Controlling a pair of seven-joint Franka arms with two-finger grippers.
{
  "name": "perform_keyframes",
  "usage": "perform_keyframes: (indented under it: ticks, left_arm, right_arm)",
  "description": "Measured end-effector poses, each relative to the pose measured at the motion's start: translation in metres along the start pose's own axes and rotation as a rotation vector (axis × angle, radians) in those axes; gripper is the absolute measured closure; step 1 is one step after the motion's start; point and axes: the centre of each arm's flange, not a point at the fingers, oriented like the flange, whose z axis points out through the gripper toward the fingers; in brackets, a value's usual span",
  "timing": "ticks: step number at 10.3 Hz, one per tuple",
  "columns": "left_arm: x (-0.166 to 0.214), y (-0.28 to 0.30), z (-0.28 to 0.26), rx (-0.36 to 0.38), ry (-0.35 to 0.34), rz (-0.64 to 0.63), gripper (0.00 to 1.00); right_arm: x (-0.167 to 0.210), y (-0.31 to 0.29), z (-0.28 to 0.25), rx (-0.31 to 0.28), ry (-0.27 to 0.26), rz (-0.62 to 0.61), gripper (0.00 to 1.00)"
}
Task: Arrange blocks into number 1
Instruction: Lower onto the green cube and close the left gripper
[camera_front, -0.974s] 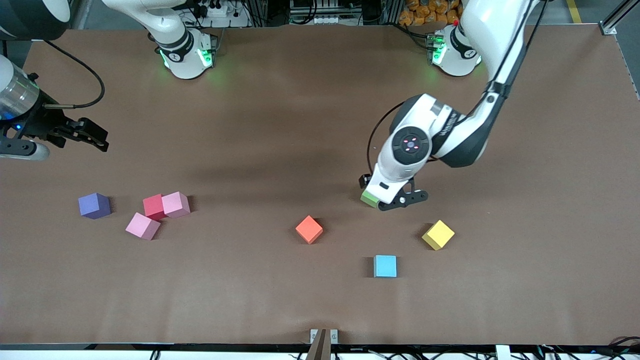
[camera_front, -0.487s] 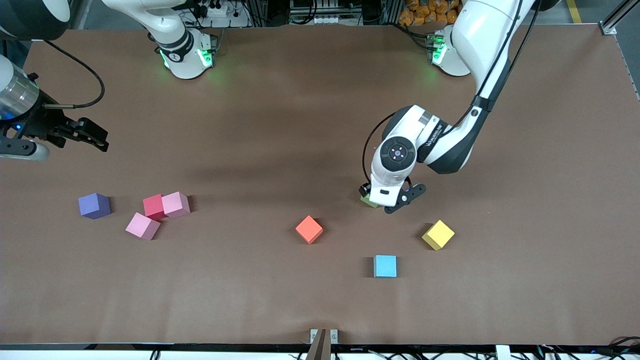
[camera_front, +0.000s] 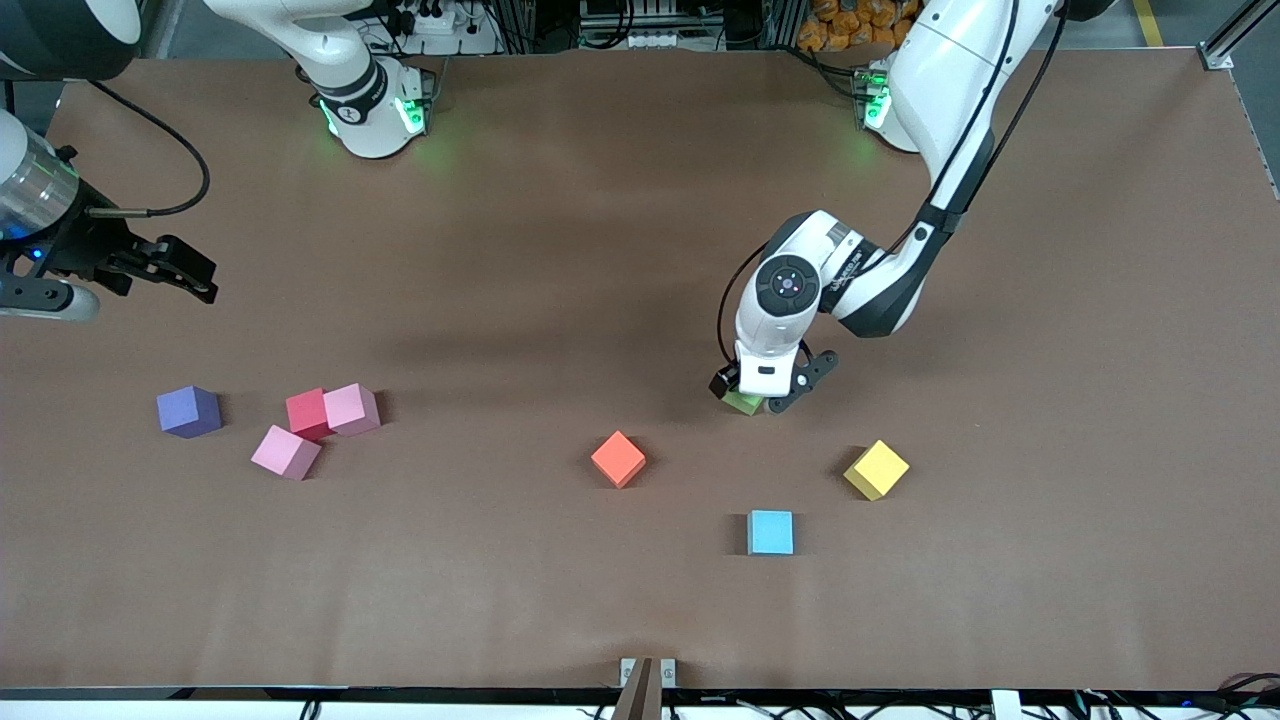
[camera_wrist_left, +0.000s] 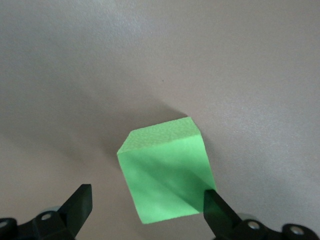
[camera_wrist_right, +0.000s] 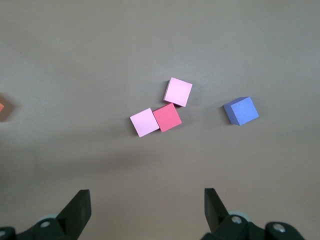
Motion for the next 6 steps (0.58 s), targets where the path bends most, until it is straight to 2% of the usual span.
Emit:
perform_keyframes:
  ticks: [6]
  left_arm:
    - [0.0064, -0.0019, 0.002, -0.039, 0.025, -0.02, 0.0]
  right_arm:
    - [0.0, -0.0002, -0.0001, 0.0, 0.0, 0.0, 0.0]
